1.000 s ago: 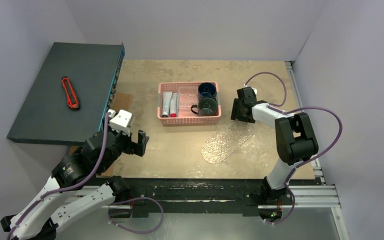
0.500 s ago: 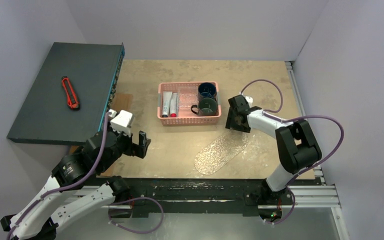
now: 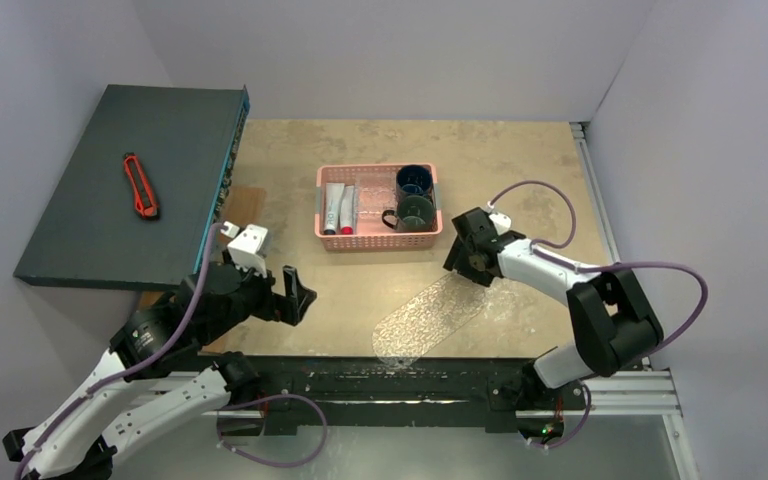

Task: Prepare toiletry sets of a toothbrush and toothpaste on the tray

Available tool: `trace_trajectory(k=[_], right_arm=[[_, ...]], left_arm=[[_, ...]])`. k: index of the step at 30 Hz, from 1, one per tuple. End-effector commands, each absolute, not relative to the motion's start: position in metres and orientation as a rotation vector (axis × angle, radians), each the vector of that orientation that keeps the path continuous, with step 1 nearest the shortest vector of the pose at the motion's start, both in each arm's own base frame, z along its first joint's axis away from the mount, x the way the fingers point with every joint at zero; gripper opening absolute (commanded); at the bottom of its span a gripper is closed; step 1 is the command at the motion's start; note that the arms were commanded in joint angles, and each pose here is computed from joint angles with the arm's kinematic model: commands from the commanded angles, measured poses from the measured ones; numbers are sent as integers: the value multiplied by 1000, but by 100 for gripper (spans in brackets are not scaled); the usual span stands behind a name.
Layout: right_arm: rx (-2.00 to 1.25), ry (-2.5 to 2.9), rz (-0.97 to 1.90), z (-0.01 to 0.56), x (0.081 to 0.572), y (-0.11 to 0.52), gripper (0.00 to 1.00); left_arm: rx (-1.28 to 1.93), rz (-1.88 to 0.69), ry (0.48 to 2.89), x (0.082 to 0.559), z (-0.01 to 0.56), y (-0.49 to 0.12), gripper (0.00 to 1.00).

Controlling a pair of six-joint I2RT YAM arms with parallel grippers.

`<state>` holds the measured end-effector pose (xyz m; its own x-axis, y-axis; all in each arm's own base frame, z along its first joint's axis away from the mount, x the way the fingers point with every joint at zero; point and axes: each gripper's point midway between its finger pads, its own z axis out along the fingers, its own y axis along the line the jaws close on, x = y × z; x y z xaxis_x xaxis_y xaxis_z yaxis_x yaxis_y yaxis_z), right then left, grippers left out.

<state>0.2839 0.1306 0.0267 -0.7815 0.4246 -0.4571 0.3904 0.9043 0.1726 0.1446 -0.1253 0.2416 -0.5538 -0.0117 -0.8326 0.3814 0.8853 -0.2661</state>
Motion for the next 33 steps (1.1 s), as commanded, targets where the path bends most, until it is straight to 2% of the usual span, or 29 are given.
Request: trace_trajectory(k=[1, 7, 11, 22, 33], right_arm=[[692, 2515, 200, 49, 277, 140, 65], [603, 2447, 289, 94, 275, 146, 66], [466, 2476, 385, 103, 257, 163, 66], [163, 2602, 623, 85, 180, 200, 64], [30, 2737, 630, 58, 126, 203, 64]], left_arm=[[241, -695, 2126, 136, 239, -149, 100], [257, -774, 2220, 128, 213, -168, 99], [251, -823, 2245, 125, 204, -177, 99], [197, -870, 2281, 122, 182, -183, 99], [214, -889, 2311, 122, 171, -192, 99]])
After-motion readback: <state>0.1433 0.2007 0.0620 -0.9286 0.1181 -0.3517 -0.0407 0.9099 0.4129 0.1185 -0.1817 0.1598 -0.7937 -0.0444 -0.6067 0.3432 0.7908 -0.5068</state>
